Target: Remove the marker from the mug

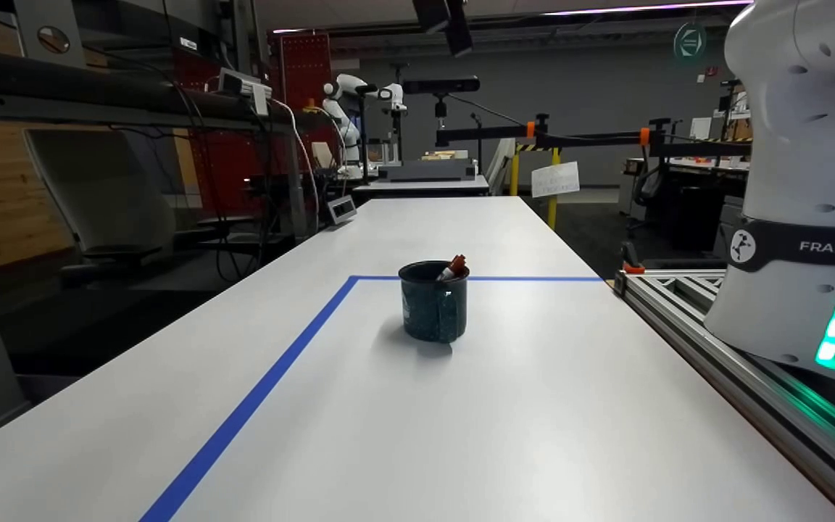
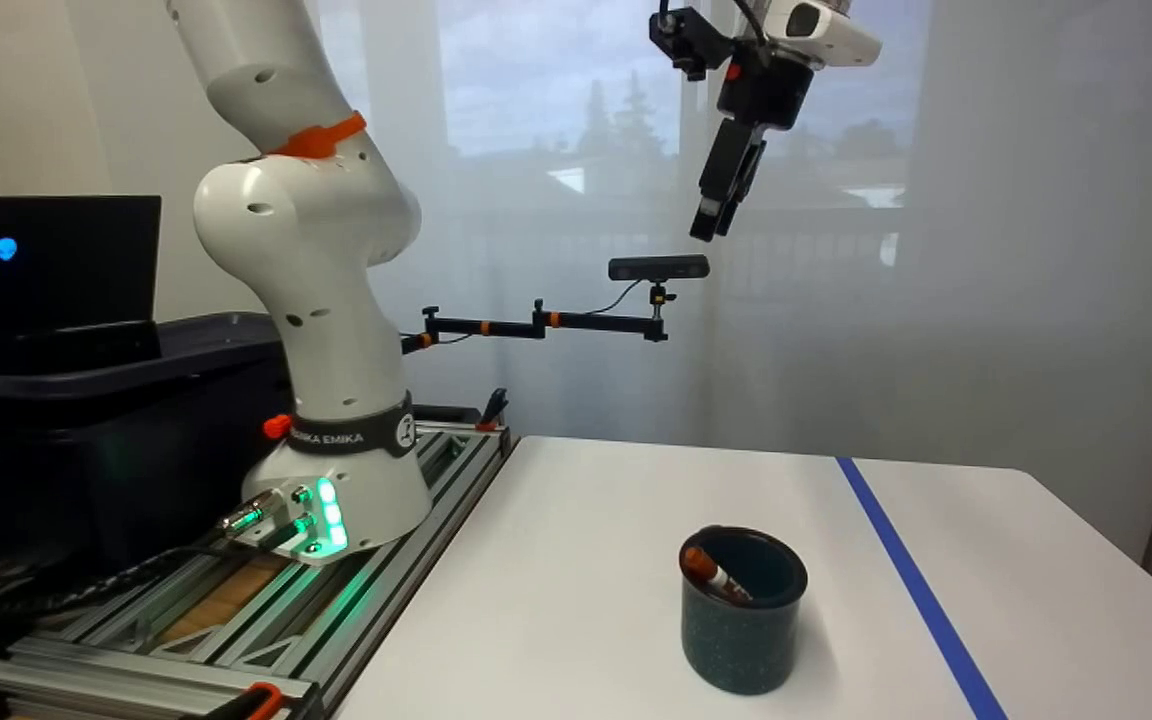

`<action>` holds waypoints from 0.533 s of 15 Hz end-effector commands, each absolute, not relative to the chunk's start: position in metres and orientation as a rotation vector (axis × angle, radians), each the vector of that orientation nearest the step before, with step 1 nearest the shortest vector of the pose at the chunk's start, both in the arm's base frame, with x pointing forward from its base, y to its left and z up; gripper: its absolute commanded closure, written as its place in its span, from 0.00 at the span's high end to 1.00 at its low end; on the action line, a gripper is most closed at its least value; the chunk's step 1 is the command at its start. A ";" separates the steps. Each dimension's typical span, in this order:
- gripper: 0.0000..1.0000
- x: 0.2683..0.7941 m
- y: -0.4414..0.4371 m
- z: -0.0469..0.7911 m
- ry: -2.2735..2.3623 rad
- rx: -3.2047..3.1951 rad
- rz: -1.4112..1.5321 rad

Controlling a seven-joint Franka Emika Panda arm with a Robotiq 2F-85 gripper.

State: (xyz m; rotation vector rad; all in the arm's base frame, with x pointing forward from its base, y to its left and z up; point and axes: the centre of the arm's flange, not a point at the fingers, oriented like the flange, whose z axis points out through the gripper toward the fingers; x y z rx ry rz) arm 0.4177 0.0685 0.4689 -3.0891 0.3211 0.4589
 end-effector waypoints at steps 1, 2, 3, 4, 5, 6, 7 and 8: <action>1.00 0.414 0.027 0.430 0.351 -3.207 0.419; 1.00 0.417 0.013 0.420 0.429 -3.269 0.379; 1.00 0.419 0.032 0.438 0.350 -3.193 0.444; 1.00 0.420 0.021 0.429 0.370 -3.222 0.428; 1.00 0.420 0.015 0.423 0.383 -3.233 0.424; 1.00 0.420 0.013 0.421 0.388 -3.238 0.427; 1.00 0.423 0.014 0.421 0.328 -3.229 0.441; 1.00 0.424 0.011 0.418 0.271 -3.224 0.457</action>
